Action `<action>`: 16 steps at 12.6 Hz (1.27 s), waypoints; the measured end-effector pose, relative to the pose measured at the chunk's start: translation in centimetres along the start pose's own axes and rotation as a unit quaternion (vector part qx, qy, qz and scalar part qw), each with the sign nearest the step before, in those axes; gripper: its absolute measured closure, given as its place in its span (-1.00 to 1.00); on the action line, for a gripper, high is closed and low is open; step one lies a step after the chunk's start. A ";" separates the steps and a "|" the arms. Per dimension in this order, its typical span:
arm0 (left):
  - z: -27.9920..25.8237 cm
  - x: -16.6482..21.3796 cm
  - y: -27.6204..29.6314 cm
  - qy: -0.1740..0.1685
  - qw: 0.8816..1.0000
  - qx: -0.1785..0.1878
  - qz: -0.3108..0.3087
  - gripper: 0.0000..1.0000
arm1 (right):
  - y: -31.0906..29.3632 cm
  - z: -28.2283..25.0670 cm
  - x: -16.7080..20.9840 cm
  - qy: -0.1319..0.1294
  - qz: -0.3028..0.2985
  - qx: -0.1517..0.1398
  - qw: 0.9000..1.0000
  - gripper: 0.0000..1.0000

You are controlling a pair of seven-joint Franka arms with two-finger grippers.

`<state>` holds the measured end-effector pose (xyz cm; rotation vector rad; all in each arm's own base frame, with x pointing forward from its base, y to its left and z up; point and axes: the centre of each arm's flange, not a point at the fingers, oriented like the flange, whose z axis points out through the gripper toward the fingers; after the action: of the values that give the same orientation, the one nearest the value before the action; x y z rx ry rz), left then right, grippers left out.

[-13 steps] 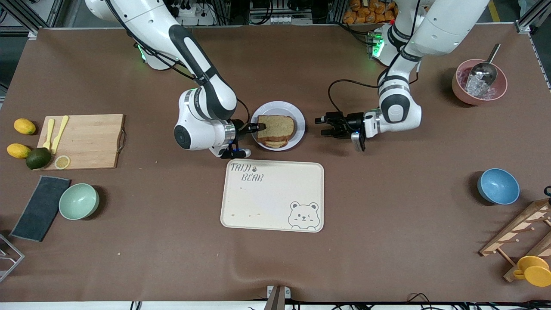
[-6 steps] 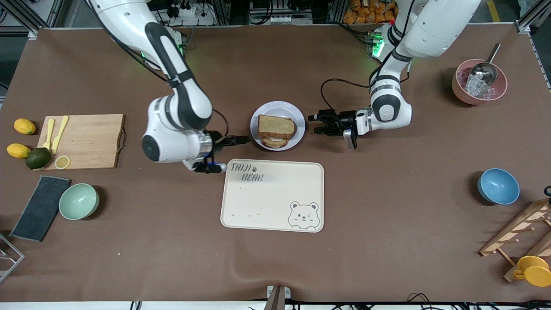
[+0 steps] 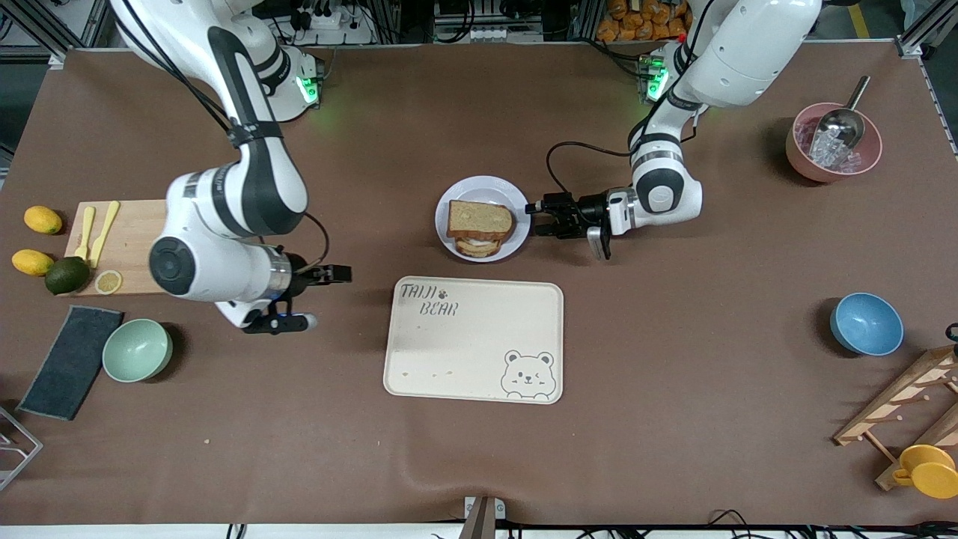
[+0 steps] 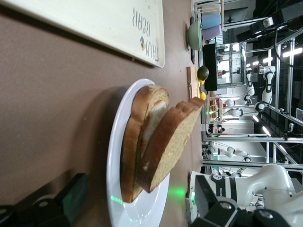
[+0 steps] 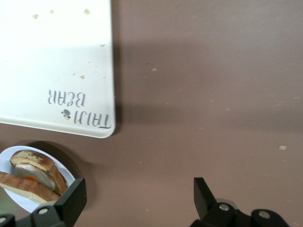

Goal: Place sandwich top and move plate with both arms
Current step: 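Withdraw the right gripper while the left gripper grips the plate rim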

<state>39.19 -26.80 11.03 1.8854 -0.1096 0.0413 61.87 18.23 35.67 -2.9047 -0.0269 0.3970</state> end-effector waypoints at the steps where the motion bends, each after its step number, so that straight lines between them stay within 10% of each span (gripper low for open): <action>1: 0.1 0.2 0.1 0.004 1.000 -0.002 -0.001 -1.00 | 1.0 -1.6 0.1 -0.004 0.004 0.000 1.000 -1.00; 8: 2.5 -0.9 -0.4 0.015 1.000 -0.010 0.004 -1.00 | 18.3 -10.1 1.0 0.027 -0.032 0.031 0.999 -1.00; 12: 2.8 -1.1 -1.4 0.039 0.999 -0.006 0.025 -0.14 | 24.9 -14.9 -0.2 0.053 -0.062 -0.009 0.997 -1.00; 16: 3.1 -1.5 -2.0 0.056 0.997 -0.004 0.043 0.82 | 19.3 -22.5 -4.9 0.011 -0.019 -0.012 1.000 -1.00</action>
<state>37.78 -29.05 8.05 1.8662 -0.1142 0.2052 63.00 -5.44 54.10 -2.9271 -0.0839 0.3605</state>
